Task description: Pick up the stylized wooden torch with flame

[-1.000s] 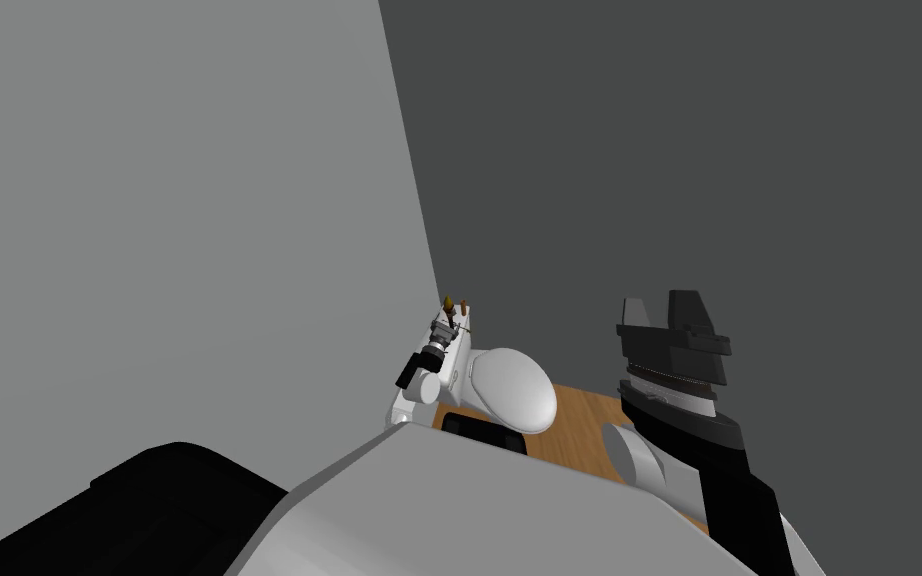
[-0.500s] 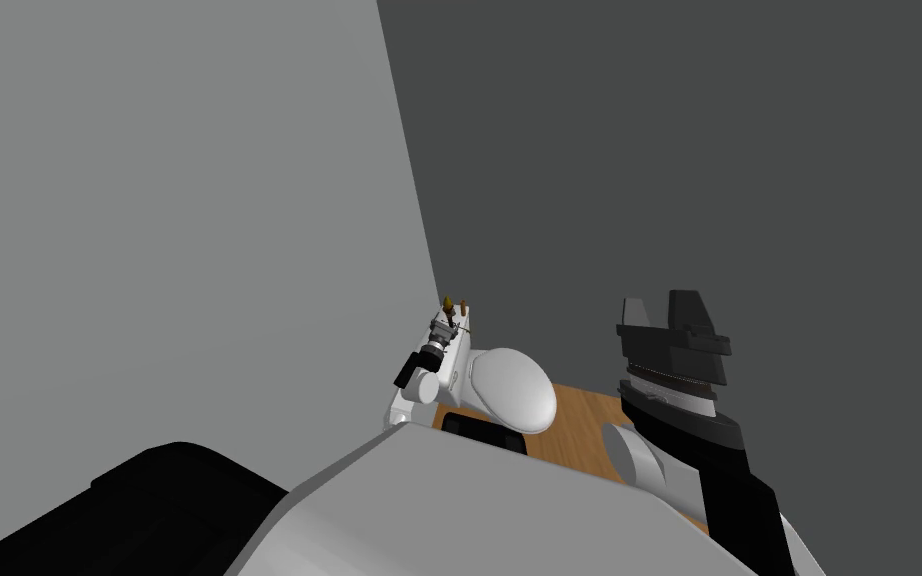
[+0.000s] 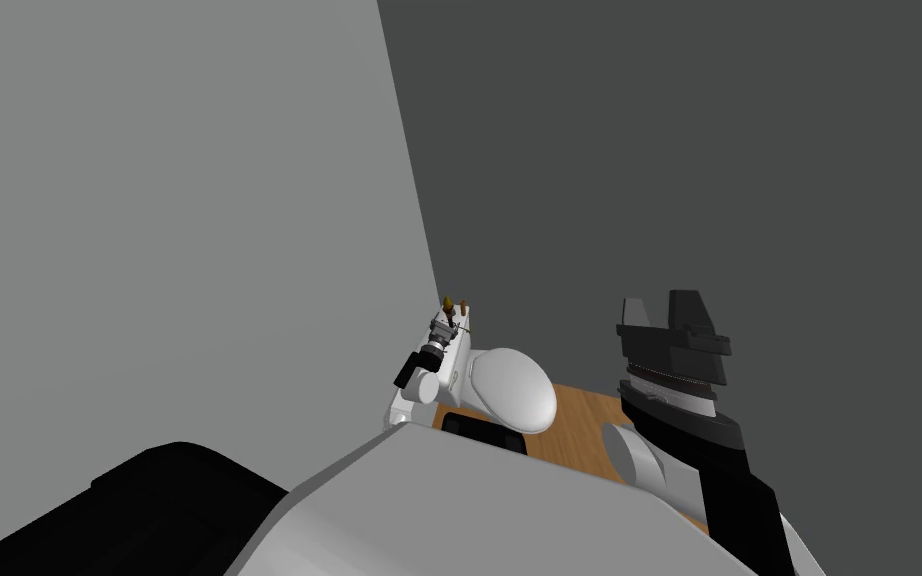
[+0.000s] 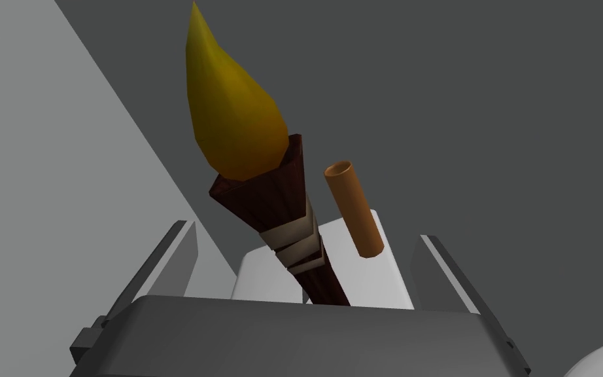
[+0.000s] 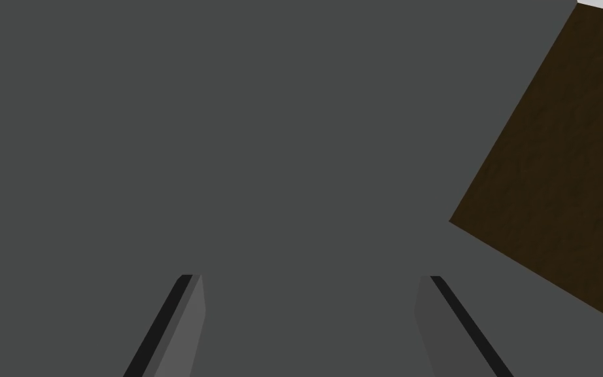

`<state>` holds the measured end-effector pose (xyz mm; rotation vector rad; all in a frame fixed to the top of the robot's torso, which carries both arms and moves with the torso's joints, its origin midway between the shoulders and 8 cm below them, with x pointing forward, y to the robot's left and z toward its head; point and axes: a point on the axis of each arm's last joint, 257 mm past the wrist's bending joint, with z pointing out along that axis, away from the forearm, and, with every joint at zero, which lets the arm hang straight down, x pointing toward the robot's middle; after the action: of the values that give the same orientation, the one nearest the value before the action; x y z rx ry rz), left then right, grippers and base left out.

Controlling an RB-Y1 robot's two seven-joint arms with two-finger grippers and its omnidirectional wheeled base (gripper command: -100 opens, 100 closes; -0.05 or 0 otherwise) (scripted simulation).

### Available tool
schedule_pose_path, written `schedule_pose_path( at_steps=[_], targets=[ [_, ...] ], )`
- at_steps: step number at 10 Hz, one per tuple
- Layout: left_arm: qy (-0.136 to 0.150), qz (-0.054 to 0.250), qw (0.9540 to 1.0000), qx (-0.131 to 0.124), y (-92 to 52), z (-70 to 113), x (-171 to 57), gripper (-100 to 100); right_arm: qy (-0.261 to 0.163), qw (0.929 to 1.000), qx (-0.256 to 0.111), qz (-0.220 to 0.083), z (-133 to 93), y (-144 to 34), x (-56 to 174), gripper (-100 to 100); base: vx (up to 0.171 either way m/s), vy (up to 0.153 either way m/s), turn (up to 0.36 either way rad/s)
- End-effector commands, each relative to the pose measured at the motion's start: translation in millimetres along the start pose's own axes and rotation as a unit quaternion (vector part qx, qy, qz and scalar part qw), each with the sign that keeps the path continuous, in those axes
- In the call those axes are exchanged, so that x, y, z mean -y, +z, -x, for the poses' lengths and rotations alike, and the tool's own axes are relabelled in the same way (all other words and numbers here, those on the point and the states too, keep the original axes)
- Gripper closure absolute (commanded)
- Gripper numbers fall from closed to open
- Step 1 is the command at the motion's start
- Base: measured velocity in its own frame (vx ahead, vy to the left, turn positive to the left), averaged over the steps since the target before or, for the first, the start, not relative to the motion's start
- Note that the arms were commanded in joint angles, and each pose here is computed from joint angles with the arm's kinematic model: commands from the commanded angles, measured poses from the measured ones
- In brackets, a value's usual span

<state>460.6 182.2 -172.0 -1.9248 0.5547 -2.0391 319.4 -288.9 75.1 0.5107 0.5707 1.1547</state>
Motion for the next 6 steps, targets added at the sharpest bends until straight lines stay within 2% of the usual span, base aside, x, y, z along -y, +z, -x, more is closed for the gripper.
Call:
schedule_pose_path(
  at_steps=[1,6],
  targets=[
    [0.000,0.000,1.0000,0.000,0.0,0.0,0.0,-100,0.000,1.0000,0.000,0.000,0.0,0.0,0.0,0,0.003,0.006,-0.017],
    [0.000,0.000,1.0000,0.000,0.0,0.0,0.0,-100,0.000,1.0000,0.000,0.000,0.0,0.0,0.0,0,-0.001,-0.001,0.003]
  ],
)
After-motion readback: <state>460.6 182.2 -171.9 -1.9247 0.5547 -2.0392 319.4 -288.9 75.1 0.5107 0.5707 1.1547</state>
